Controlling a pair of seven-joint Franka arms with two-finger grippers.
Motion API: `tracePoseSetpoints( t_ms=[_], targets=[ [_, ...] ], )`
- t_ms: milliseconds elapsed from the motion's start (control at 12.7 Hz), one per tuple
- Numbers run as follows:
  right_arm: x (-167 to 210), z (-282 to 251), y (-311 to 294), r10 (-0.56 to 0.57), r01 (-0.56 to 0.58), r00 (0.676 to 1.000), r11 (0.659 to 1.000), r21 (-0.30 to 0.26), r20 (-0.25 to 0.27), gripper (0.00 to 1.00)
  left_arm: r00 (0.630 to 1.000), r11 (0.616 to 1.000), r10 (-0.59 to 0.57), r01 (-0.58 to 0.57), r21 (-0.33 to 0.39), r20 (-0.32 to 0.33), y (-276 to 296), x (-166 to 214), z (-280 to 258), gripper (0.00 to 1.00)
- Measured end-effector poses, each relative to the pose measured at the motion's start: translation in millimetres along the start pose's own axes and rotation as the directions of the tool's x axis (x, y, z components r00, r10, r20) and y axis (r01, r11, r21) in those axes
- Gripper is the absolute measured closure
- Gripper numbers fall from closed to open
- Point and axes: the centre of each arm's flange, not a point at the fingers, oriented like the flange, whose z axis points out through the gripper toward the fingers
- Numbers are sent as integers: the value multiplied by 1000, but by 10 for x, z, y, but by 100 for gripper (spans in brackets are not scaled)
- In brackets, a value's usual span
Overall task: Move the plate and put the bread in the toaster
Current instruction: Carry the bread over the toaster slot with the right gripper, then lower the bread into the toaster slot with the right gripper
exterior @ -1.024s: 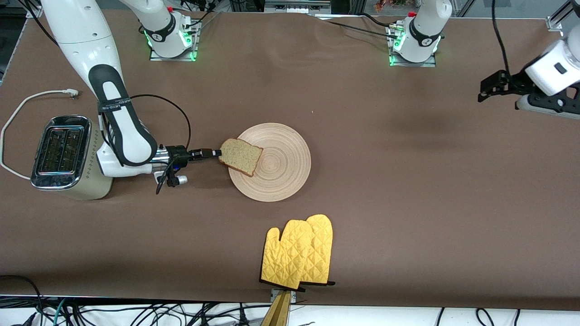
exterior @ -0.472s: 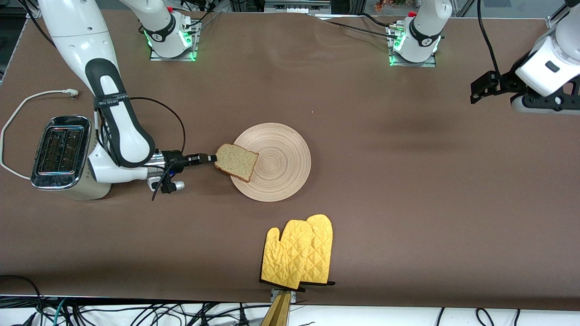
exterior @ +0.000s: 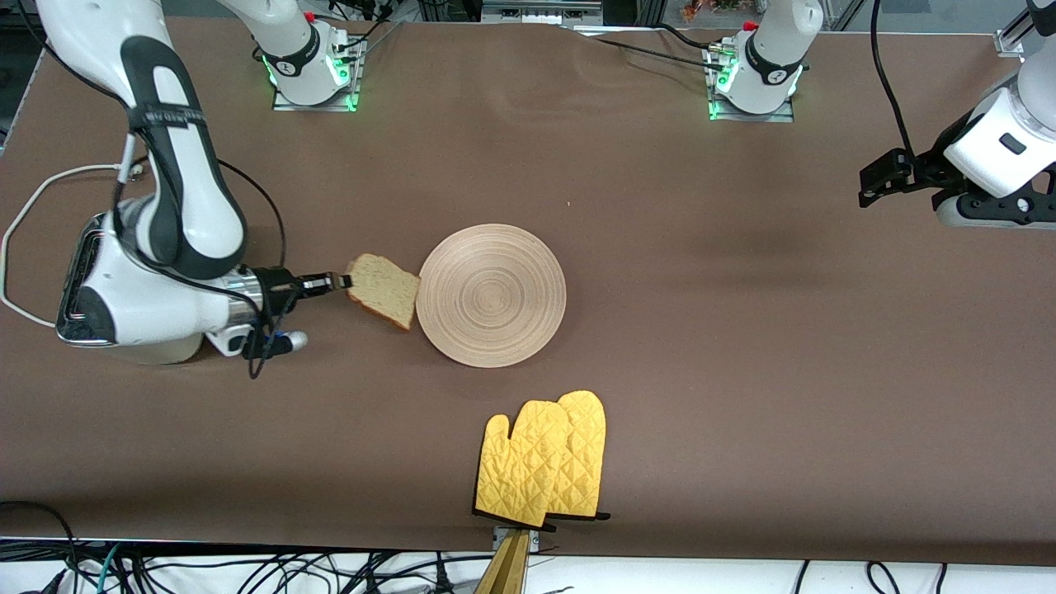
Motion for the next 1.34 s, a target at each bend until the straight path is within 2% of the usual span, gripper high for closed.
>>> tracePoseSetpoints(
  t_ms=[236,394,551,709,787,1024,1181,1339],
  targets=[
    [-338,-759,331,75,-67,996,983,-168,41,97,999,999,-39,39,-2,-2,-202,13,-5,0],
    [-561,-1143,643,157,-139,986,953,-271,48,97,999,999,-53,53,-4,-9,-282,17,-33,0],
    [-736,-1441,833,226,-192,973,895,-403,38,97,997,998,-65,65,-6,-29,-349,17,-128,0],
    [-853,-1734,884,263,-227,965,821,-524,-5,97,997,998,-68,68,-7,-41,-365,16,-183,0],
    [-903,-1852,930,271,-238,962,795,-558,-24,97,997,998,-70,70,-7,-42,-379,17,-190,0],
    [-1028,-2143,1291,239,-223,969,761,-609,-56,97,996,997,-80,80,-8,-46,-436,16,-207,0],
    [-1024,-2179,1447,233,-204,972,734,-648,-42,97,995,997,-81,81,-8,-49,-442,15,-223,0],
    [-929,-2076,1503,244,-196,970,722,-664,-21,97,995,997,-81,81,-9,-51,-443,14,-234,0]
  ],
)
